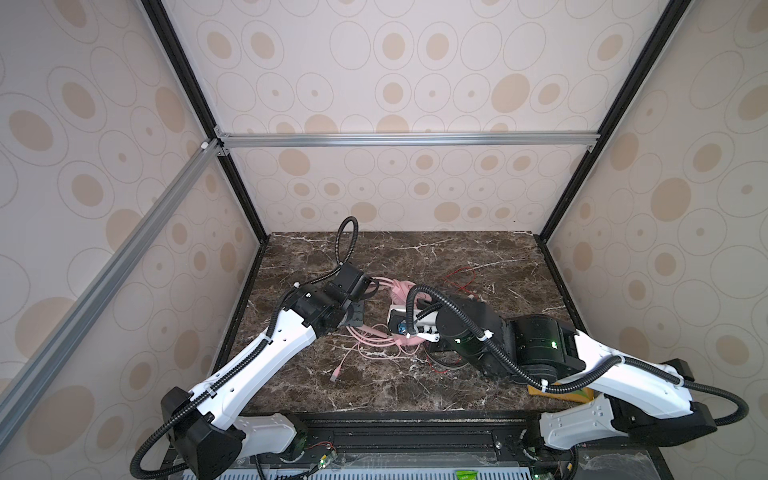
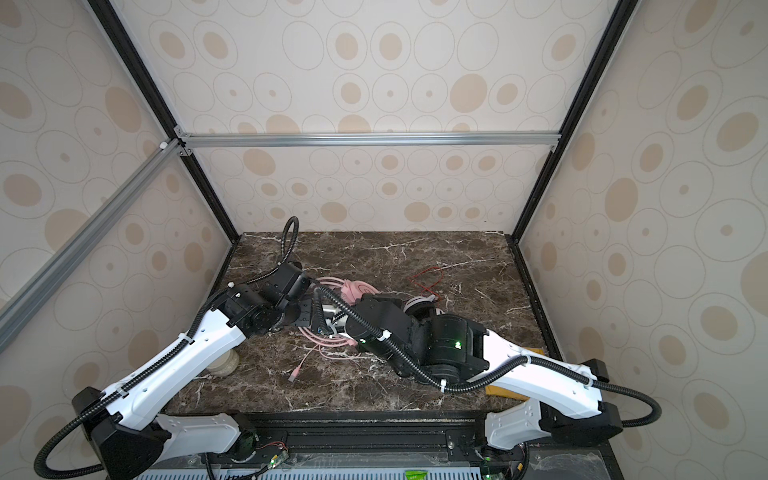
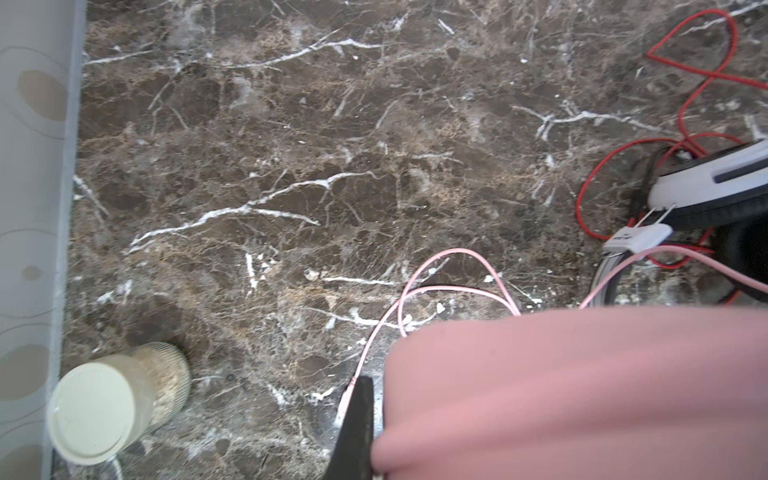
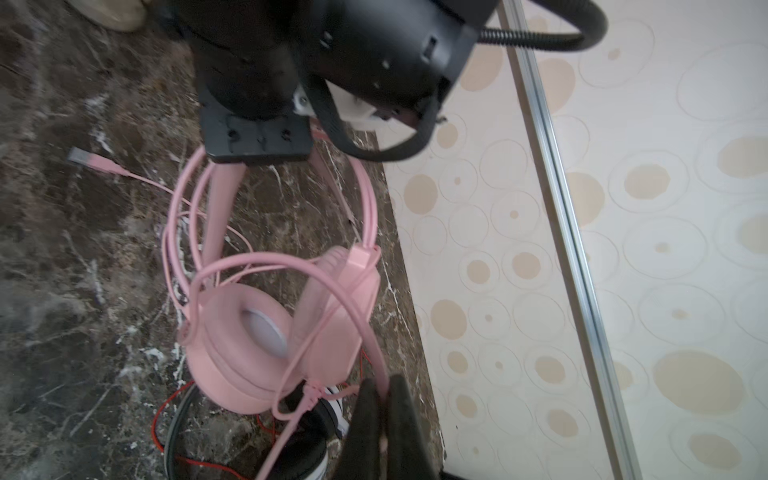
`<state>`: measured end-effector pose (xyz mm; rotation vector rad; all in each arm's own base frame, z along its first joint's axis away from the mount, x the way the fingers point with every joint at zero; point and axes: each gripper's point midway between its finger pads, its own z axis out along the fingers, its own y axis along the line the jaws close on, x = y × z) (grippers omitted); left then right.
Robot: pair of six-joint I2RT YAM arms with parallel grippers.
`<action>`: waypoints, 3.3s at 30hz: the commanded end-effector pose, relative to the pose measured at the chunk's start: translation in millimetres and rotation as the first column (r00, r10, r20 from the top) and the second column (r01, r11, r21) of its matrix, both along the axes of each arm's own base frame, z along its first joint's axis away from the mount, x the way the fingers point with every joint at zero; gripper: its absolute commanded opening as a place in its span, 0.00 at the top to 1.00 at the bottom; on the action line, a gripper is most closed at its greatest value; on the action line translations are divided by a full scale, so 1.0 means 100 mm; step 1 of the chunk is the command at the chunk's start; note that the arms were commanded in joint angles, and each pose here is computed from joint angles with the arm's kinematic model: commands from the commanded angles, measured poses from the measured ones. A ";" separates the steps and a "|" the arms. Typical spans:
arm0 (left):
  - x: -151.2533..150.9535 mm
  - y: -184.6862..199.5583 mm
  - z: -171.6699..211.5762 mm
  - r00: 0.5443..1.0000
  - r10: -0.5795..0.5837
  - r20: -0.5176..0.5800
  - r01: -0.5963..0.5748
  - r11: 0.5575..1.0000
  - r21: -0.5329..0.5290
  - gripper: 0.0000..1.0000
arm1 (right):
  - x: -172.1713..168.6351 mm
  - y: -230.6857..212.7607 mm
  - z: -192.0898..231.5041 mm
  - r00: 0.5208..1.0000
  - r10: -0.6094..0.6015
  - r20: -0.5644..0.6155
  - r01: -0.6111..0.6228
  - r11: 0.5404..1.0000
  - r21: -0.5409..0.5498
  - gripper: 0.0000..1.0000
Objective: Wrap the headphones
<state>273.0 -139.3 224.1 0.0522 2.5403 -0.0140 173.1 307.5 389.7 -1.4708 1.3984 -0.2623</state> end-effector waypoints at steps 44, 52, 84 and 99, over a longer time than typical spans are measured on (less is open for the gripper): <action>-0.28 -0.57 0.03 0.972 -0.235 0.023 0.235 0.953 -0.190 1.00 | 1.36 0.03 -0.34 0.879 0.035 -0.475 0.164 0.913 0.372 1.00; -0.30 -0.58 0.14 0.974 -0.224 0.038 0.227 0.949 -0.220 1.00 | 1.61 -0.09 -0.71 0.775 0.062 -0.629 0.307 0.833 0.461 1.00; 0.33 0.09 1.37 0.986 0.093 0.141 -0.036 0.932 -0.362 1.00 | 0.61 -0.96 -1.71 0.485 0.159 -0.860 0.628 0.620 0.469 0.39; 0.41 0.06 1.49 0.982 0.095 0.163 -0.021 0.913 -0.407 1.00 | 1.17 -0.59 -2.27 0.347 0.093 -0.933 0.700 0.637 0.323 0.40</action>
